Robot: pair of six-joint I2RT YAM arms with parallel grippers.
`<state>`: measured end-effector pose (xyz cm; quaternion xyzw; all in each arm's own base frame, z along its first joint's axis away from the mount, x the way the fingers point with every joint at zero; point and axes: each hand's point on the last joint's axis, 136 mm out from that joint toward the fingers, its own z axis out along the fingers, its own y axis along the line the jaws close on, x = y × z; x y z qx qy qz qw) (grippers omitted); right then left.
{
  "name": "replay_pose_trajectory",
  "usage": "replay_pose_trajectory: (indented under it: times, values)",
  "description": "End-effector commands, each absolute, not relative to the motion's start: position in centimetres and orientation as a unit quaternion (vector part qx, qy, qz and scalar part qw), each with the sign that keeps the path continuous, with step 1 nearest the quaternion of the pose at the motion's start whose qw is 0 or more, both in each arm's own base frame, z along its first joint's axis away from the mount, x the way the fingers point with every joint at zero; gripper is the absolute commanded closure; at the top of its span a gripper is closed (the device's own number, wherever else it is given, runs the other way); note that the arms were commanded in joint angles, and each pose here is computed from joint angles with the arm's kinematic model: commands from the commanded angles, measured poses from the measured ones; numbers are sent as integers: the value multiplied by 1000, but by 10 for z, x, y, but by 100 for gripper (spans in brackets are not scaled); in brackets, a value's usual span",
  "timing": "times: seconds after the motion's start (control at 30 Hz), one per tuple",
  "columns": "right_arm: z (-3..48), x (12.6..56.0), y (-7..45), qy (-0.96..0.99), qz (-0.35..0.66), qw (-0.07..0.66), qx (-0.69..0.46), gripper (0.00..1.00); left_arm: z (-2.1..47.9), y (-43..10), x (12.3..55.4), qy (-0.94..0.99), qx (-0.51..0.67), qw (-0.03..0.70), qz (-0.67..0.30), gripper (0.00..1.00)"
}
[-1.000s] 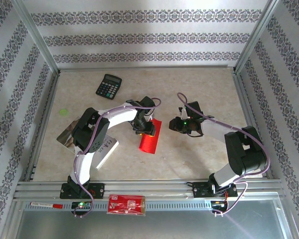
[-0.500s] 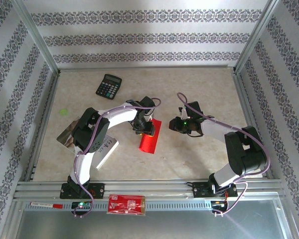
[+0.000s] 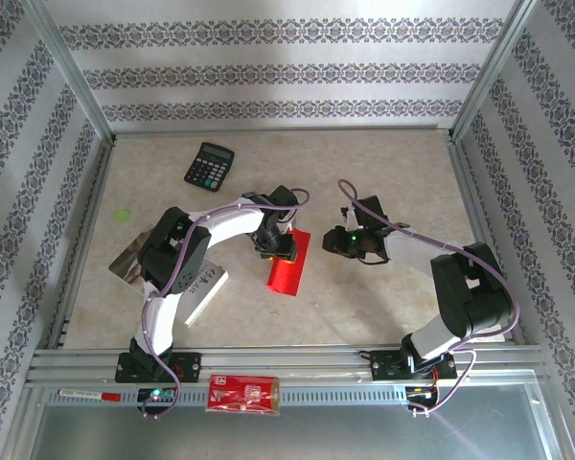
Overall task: Fold a paper plane with a square sheet of paper (pick it up from the middle)
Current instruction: First fold the square sheet of paper in half at the center of the table, then hold the square sheet of paper at the center of the table.
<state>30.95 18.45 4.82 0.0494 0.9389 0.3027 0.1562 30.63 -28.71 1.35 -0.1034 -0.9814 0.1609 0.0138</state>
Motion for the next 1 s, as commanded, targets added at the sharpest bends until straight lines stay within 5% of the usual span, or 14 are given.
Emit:
replay_pose_trajectory:
  times: [0.0, 0.57, 0.97]
  values:
    - [53, 316, 194, 936, 311, 161, 44, 72, -55, -265, 278, -988, -101, 72, 94, 62]
    - [56, 316, 201, 933, 319, 158, 43, 73, -55, -266, 278, -988, -101, 72, 95, 61]
    - [48, 306, 241, 913, 385, 116, 61, 98, -57, -264, 277, -988, -100, 72, 92, 61]
